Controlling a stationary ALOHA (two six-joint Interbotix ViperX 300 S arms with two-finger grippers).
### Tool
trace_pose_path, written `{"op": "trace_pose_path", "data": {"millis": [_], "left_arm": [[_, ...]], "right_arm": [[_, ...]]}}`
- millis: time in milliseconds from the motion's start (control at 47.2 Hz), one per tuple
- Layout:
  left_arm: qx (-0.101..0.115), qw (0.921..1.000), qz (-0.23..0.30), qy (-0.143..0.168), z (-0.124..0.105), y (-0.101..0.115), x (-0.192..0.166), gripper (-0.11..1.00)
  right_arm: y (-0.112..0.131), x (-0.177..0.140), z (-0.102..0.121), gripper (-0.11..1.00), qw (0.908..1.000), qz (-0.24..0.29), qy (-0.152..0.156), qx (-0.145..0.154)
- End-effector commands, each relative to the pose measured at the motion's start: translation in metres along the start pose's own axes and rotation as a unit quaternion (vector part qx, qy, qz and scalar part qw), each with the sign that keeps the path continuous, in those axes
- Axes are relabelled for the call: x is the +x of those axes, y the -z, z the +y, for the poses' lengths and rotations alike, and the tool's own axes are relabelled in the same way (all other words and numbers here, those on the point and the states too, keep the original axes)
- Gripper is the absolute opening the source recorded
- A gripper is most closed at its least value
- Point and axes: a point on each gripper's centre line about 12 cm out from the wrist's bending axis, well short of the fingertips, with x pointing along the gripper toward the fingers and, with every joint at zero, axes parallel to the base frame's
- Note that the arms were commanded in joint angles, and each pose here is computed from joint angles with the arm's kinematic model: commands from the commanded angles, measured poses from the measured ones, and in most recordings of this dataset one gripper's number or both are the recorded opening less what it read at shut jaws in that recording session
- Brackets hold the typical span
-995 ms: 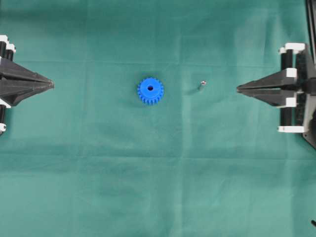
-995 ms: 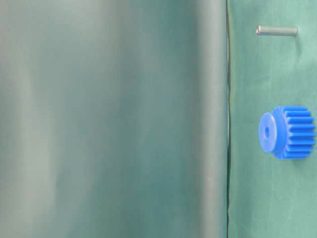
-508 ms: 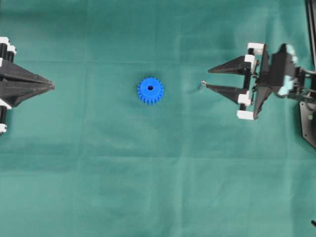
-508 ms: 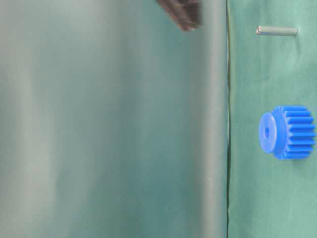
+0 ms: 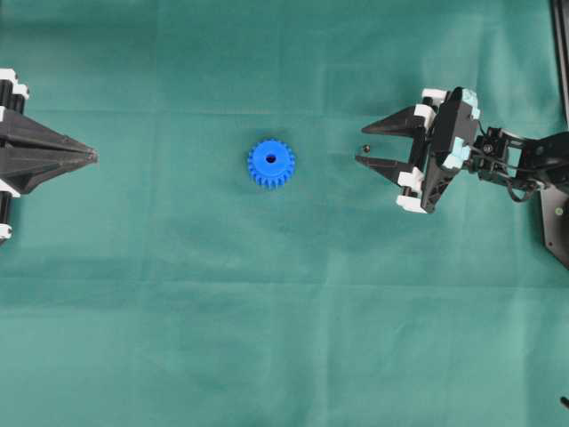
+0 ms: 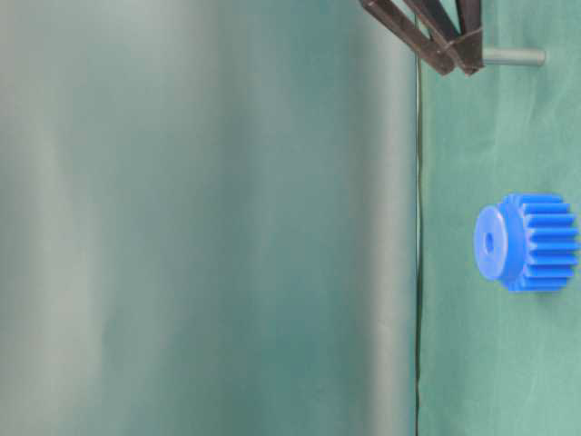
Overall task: Insert the shaft placed at a random location into the center hole of the small gear at another random location.
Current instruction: 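Move the right gripper over the silver shaft and lower around it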
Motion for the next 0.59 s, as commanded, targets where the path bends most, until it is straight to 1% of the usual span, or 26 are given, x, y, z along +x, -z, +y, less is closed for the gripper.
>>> {"op": "trace_pose_path", "data": {"millis": [0,212,381,444,508,550,571], "left_arm": [[-0.002,1.0,-0.008,0.0,-0.0001,-0.0046,0.0013,0.0],[-0.004,1.0,-0.007,0.0,0.0,-0.004,0.0012,0.0],[-0.005,1.0,-0.007,0.0,0.0,-0.004,0.0012,0.0],[-0.005,1.0,-0.007,-0.001,0.0,-0.0045,0.0013,0.0],[-0.006,1.0,-0.007,-0.001,0.0,-0.004,0.0012,0.0],[-0.006,1.0,-0.007,-0.001,0.0,-0.004,0.0012,0.0],[-0.006,1.0,-0.008,-0.001,0.0,-0.0046,0.0013,0.0]], "right_arm": [[-0.0056,0.0026,0.0,0.67,0.9999,-0.013,0.002,0.006],[-0.0016,0.0028,-0.0009,0.66,1.0,-0.005,0.003,0.007],[-0.0004,0.0041,0.0,0.58,1.0,-0.002,0.001,0.005],[0.0004,0.0044,-0.0002,0.53,1.0,-0.001,0.0,0.003],[0.0002,0.0042,0.0005,0.45,1.0,-0.001,-0.001,0.002],[0.0007,0.0039,0.0004,0.38,1.0,0.0,-0.001,0.002],[0.0005,0.0039,0.0004,0.32,1.0,-0.001,-0.001,0.002]]}}
